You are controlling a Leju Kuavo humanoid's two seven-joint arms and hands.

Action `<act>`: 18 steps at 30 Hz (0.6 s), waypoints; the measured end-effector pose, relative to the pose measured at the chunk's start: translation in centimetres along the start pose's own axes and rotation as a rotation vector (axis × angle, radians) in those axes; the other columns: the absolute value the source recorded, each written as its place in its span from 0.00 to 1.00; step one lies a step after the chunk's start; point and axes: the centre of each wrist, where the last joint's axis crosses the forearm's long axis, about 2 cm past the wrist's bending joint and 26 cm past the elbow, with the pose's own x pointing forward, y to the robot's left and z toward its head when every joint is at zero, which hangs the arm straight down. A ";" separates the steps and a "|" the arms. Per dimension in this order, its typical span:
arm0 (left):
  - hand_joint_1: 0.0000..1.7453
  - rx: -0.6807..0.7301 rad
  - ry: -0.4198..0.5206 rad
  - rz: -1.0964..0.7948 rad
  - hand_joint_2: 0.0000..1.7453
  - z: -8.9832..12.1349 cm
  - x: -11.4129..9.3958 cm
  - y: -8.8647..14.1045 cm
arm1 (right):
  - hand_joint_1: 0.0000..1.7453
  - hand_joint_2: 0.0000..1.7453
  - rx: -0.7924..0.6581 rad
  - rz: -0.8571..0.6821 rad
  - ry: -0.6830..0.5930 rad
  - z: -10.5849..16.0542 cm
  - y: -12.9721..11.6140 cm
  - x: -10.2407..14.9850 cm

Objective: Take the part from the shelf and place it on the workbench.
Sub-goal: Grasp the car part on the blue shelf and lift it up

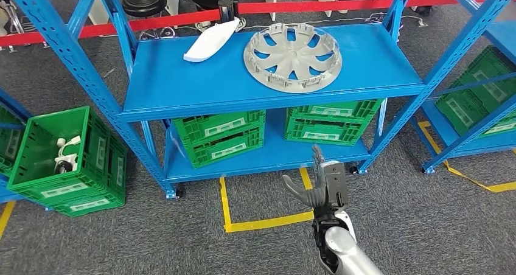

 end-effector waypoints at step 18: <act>0.00 0.003 -0.035 0.071 0.00 0.0 -0.2 0.0 | 0.00 1.00 -0.094 0.358 -0.333 1.7 0.3 6.8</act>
